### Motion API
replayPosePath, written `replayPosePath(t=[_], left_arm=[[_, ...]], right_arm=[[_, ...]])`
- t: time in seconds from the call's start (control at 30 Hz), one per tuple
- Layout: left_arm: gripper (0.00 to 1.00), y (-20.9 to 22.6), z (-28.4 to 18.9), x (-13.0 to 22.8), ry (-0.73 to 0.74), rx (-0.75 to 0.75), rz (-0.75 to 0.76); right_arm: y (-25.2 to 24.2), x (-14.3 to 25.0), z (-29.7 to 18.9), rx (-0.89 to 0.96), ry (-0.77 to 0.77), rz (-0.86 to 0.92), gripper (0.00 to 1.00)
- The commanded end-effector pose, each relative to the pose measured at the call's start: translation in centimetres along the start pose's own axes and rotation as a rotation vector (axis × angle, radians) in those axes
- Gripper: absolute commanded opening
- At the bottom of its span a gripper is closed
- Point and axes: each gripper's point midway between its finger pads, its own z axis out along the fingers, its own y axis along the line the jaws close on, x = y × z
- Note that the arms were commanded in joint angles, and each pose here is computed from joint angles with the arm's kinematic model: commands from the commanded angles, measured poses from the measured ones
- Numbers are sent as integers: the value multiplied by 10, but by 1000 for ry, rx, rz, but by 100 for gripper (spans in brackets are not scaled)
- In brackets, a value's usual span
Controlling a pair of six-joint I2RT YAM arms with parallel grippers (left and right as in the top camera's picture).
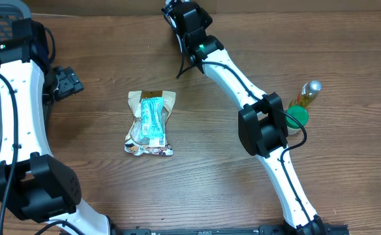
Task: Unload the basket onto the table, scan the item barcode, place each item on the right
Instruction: 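Hold the small teal pack in front of the scanner window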
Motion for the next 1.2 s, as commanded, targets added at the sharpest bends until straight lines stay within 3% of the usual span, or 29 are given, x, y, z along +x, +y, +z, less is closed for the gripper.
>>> replayPosePath(t=[0.0, 0.3, 0.67, 0.97, 1.17], left_arm=[[100, 0, -1, -5, -12, -10, 19], [100, 0, -1, -5, -12, -9, 18], [100, 0, -1, -5, -12, -9, 19], [100, 0, -1, -5, -12, -9, 19], [99, 0, -1, -5, -12, -9, 19]], right_arm=[[-7, -3, 0, 17, -6, 4, 4], [7, 9, 2, -33, 24, -24, 4], [-12, -2, -2, -2, -6, 4, 4], [-86, -55, -66, 38, -77, 142, 4], [-122, -42, -134, -28, 59, 273, 4]])
